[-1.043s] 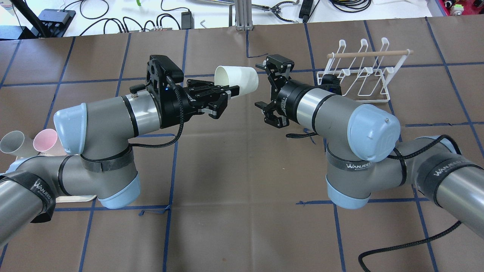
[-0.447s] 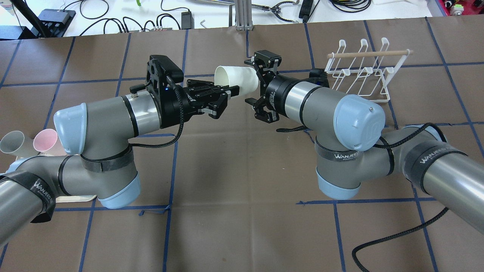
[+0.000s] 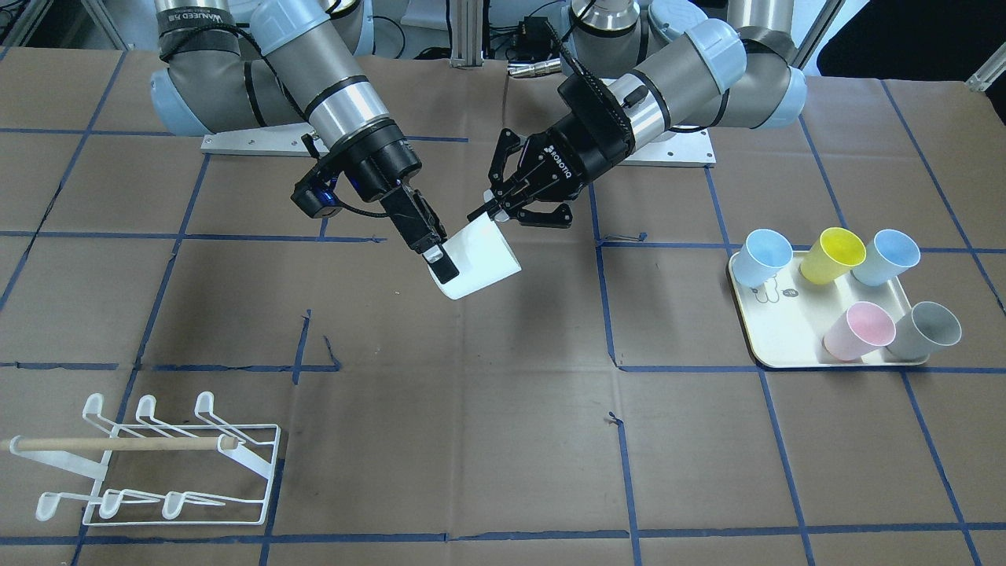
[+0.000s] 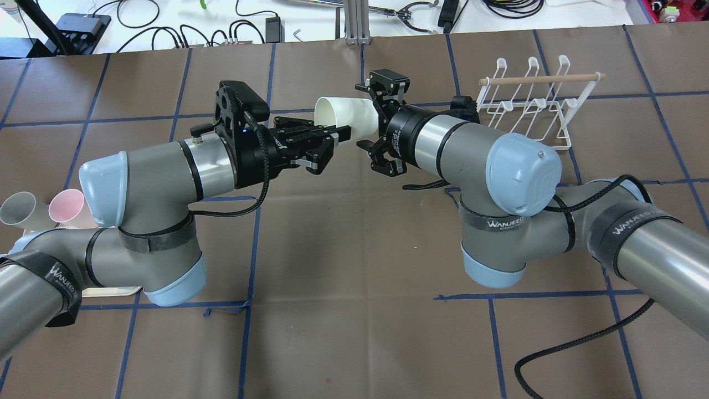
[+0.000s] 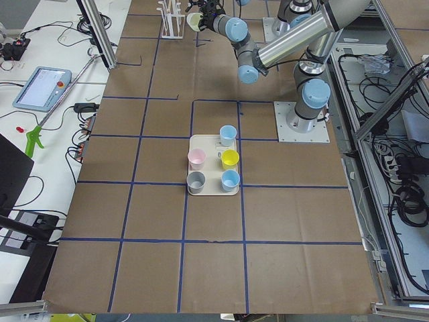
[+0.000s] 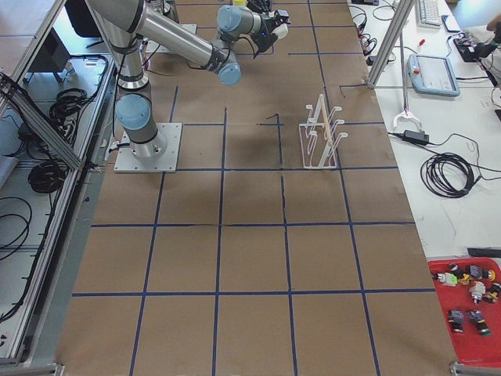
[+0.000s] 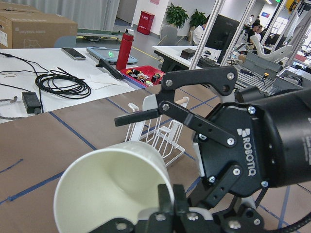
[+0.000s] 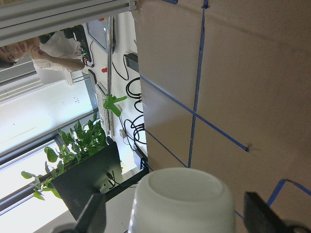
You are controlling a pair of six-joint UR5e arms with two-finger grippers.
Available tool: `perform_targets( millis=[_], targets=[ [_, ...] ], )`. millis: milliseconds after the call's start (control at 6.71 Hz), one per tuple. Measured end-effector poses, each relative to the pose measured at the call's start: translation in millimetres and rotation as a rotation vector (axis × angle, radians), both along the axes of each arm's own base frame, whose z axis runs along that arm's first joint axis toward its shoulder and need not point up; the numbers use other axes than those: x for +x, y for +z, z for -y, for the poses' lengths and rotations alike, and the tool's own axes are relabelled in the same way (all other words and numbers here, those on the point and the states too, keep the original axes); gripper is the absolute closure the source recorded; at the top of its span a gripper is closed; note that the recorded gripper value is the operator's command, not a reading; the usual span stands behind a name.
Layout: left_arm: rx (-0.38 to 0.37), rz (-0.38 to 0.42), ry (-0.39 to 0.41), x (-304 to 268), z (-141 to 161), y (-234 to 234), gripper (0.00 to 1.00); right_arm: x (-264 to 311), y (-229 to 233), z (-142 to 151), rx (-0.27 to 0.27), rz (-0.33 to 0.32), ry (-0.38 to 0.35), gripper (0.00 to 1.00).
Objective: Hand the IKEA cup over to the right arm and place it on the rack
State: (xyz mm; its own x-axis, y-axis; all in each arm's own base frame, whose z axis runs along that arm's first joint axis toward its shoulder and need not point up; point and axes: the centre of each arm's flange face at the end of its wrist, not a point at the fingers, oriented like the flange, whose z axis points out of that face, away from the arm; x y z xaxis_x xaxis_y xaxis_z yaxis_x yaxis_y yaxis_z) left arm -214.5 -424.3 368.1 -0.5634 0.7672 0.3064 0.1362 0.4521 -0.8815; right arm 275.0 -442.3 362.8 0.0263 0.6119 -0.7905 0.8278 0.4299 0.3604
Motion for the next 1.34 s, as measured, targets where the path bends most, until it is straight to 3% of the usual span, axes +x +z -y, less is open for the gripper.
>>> perform_targets(
  millis=[894,1341],
  targets=[
    [0.008,-0.006,0.004,-0.3,-0.6,0.9,0.98,13.0,-2.1,3.6,0.007,-0.002,0.023,0.0],
    [0.009,-0.007,0.004,-0.7,-0.9,1.1,0.98,14.5,-1.0,9.2,0.003,-0.007,0.027,0.45]
  ],
)
